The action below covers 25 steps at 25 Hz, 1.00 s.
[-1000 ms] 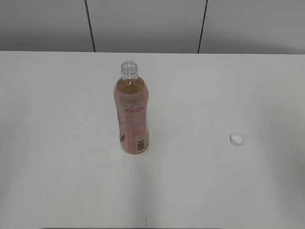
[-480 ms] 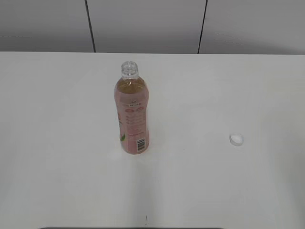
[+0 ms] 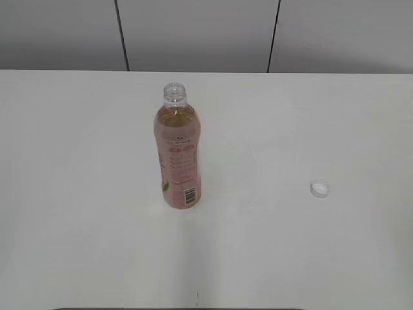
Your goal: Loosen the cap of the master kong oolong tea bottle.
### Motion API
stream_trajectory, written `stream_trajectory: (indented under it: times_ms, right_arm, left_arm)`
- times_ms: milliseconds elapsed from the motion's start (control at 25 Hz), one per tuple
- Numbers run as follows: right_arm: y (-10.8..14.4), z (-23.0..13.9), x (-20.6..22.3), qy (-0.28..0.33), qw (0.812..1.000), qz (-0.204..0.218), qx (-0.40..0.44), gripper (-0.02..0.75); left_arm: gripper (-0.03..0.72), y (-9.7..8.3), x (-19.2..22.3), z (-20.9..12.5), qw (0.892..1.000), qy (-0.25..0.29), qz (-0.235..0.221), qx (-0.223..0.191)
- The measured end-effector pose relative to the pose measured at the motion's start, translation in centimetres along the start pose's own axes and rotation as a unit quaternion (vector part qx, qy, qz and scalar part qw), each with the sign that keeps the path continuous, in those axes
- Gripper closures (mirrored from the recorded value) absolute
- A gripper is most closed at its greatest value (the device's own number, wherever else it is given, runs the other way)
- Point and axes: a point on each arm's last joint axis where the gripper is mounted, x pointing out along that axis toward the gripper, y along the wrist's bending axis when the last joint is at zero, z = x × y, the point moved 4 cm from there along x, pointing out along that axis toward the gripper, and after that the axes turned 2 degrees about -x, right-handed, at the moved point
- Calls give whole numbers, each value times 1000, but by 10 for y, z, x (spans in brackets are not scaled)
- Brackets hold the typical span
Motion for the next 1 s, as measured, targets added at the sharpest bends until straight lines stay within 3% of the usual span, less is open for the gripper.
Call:
stream_trajectory:
  times_ms: [840,1000]
  right_arm:
    - [-2,0,-2,-10,1000,-9,6,235]
    - [-3,0,-2,-8,999,-28,17,235]
  left_arm:
    - [373,-1,0,0,1000,-1,-3,3]
    - [373,0,0,0,1000,-2,17,-5]
